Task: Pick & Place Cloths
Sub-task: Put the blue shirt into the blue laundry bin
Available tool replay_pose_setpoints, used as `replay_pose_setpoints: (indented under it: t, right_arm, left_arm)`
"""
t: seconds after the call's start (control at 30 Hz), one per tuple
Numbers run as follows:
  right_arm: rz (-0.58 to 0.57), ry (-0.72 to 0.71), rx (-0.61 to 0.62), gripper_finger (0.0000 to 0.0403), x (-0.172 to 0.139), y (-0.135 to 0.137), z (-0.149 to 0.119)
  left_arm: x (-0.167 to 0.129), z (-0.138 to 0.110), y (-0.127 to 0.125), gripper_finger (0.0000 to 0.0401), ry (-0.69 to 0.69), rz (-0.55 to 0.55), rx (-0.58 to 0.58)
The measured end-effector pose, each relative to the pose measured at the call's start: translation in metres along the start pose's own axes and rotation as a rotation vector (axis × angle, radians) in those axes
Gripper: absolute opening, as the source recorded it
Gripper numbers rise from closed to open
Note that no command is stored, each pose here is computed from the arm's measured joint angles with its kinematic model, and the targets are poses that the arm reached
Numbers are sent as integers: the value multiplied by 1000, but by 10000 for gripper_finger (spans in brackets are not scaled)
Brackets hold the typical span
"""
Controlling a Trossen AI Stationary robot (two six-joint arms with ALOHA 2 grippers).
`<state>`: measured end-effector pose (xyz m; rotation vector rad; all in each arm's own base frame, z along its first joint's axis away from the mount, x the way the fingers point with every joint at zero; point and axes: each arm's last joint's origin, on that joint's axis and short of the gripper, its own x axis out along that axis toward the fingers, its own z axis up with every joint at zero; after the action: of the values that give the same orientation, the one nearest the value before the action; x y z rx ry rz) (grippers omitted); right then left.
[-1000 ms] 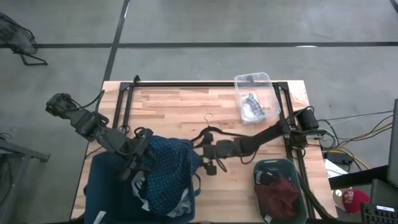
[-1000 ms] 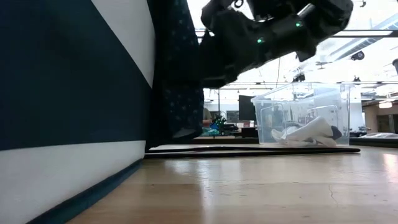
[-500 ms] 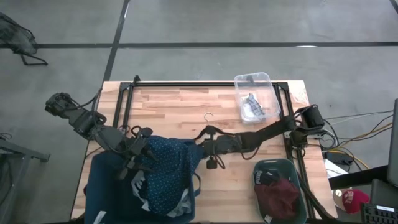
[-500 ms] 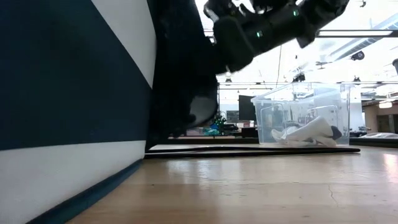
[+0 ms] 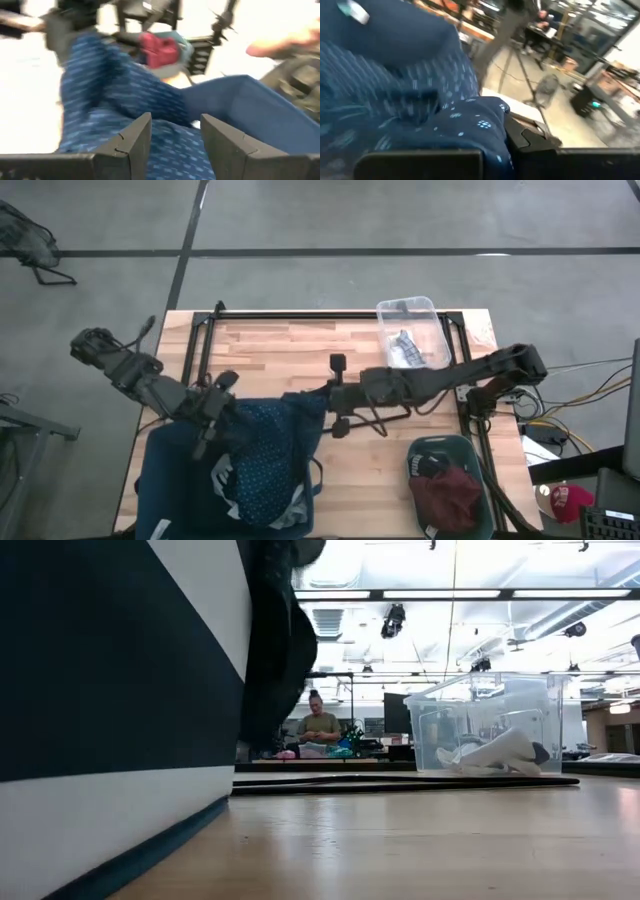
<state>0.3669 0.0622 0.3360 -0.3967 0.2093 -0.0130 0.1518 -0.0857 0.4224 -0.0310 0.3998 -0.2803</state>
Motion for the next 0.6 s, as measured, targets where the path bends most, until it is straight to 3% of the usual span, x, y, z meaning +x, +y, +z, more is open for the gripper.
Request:
replay_pose_setpoints:
  t: [0.33,0.6]
  right_arm:
    - [194,-112,52,8,-14,-30,92]
    - [291,-227,95,8,-3,-38,132]
  left_arm:
    - [-42,0,21,177,-179,360,-77]
    - [-49,-3,25,177,-184,434,-89]
